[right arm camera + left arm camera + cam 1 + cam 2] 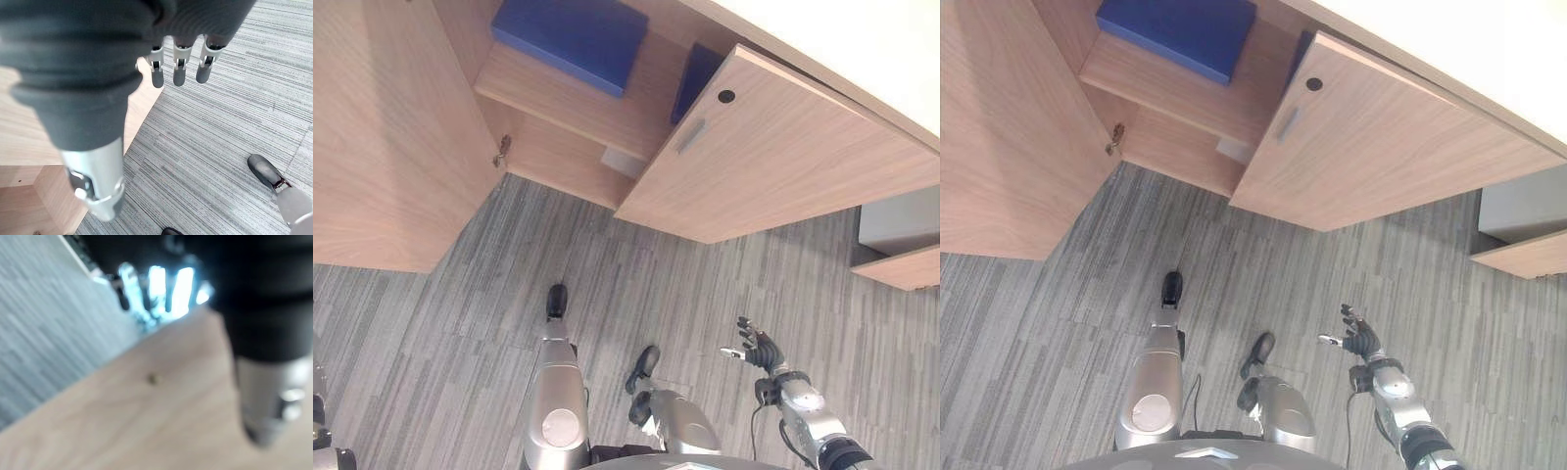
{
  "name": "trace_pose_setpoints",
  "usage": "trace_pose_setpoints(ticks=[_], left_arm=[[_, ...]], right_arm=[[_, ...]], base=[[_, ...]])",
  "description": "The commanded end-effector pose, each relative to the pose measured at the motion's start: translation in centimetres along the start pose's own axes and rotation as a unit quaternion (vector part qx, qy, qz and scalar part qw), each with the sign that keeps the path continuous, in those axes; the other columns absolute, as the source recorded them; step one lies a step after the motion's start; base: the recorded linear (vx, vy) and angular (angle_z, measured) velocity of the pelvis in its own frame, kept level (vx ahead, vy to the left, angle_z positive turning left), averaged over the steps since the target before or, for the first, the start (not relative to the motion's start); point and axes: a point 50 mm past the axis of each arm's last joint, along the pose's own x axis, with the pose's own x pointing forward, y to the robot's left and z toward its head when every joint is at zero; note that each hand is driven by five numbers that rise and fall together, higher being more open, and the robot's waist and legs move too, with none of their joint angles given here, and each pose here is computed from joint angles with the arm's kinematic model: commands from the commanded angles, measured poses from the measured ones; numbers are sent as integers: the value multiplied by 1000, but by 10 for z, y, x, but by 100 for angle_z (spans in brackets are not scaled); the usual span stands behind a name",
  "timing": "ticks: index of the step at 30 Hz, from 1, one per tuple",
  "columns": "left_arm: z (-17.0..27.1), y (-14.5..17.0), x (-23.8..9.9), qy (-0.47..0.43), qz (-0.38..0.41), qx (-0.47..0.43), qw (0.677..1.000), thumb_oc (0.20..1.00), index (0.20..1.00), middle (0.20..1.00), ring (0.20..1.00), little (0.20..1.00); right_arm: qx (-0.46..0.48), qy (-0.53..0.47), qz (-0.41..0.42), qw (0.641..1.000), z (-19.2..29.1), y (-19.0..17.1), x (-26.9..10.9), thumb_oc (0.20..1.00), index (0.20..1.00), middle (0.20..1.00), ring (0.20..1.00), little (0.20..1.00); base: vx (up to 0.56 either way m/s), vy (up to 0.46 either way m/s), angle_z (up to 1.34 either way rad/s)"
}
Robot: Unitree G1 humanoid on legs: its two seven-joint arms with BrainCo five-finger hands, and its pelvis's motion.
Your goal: Put the empty folder in the office cabinet
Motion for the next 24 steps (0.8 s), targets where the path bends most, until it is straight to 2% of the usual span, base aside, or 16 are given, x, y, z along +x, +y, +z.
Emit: trace_pose_setpoints(ticks=[1, 4, 6, 7, 10, 16, 24], left_arm=[[-6, 2, -1, 12, -58, 17, 998, 1000, 1000, 1000, 1000, 1000], [-15, -23, -13, 26, -143, 5, 989, 1000, 1000, 1000, 1000, 1000], [-32, -52, -38, 46, -211, -21, 976, 1000, 1000, 1000, 1000, 1000], [-32, -52, -38, 46, -211, -21, 976, 1000, 1000, 1000, 1000, 1000], [-62, -84, -91, 82, -278, -30, 956, 1000, 1000, 1000, 1000, 1000], [-90, -101, -152, 137, -312, -49, 939, 1000, 1000, 1000, 1000, 1000], [-103, -108, -182, 181, -324, -65, 926, 1000, 1000, 1000, 1000, 1000]], right_arm=[[-12, -10, -23, 1000, 3, -29, -12, 1000, 1000, 1000, 1000, 1000], [1, -21, -17, 1000, 8, -30, -10, 1000, 1000, 1000, 1000, 1000], [2, -25, -7, 1000, 10, -29, -10, 1000, 1000, 1000, 1000, 1000], [2, -25, -7, 1000, 10, -29, -10, 1000, 1000, 1000, 1000, 1000], [16, -23, -11, 1000, 6, -24, -10, 1000, 1000, 1000, 1000, 1000], [20, -10, -22, 1000, -6, -18, -16, 1000, 1000, 1000, 1000, 1000], [35, 12, -58, 998, -23, -21, -25, 1000, 1000, 1000, 1000, 1000]], base=[[14, -82, -4], [24, -77, 2], [27, -105, 1], [21, -79, -15], [41, -129, -20], [45, -72, -16], [63, -42, -24]])
